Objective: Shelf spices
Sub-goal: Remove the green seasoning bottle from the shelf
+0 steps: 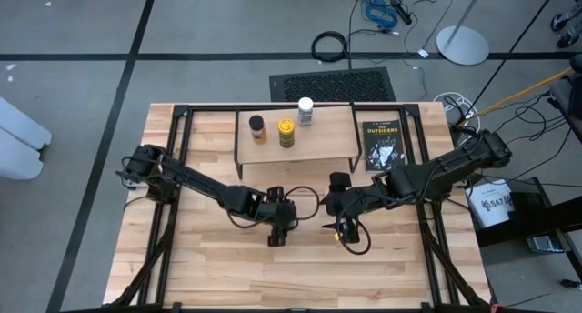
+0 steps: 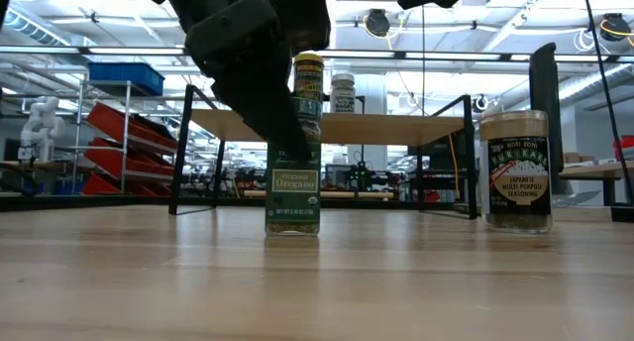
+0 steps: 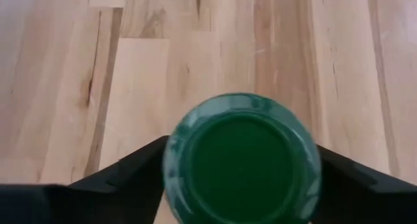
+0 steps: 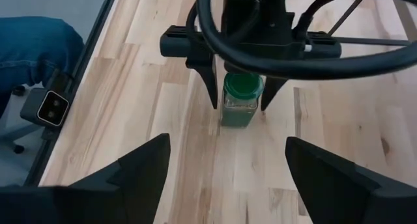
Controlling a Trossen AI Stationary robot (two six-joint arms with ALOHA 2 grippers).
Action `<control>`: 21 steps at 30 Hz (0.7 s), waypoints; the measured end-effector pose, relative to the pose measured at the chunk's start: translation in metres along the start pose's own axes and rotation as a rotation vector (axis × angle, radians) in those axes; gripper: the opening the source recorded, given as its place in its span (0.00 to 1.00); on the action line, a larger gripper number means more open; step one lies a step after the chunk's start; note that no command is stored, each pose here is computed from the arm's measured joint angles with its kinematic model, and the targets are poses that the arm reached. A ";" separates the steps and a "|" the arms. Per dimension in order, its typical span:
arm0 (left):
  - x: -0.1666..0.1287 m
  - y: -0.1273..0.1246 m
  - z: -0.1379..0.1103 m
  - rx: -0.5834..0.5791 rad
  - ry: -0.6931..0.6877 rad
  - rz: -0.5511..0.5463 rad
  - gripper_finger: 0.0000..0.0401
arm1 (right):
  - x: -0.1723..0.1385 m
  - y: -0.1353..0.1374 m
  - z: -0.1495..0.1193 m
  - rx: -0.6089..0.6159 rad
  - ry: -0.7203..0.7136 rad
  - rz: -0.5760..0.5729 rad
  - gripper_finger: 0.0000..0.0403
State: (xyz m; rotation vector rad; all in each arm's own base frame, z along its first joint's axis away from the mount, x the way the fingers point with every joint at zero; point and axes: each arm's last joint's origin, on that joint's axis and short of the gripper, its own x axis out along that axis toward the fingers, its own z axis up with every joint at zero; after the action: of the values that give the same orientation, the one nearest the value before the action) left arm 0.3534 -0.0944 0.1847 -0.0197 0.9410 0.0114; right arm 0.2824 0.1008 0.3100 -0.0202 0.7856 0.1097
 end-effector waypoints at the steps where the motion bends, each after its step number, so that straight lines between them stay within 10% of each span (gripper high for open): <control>1: 0.000 0.000 0.000 0.000 0.000 -0.002 0.69 | 0.000 0.000 0.000 -0.002 0.000 0.000 0.72; 8: 0.000 -0.001 0.000 -0.003 0.010 -0.027 0.50 | 0.000 0.000 0.000 -0.006 0.000 0.000 0.72; 21: -0.056 0.009 -0.004 -0.014 0.056 0.074 0.52 | 0.000 0.000 -0.001 -0.007 0.010 -0.002 0.72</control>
State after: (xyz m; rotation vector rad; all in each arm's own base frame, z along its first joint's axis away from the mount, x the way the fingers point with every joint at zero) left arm 0.3172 -0.0857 0.2274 0.0017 0.9970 0.0866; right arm 0.2817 0.1005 0.3093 -0.0281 0.7952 0.1104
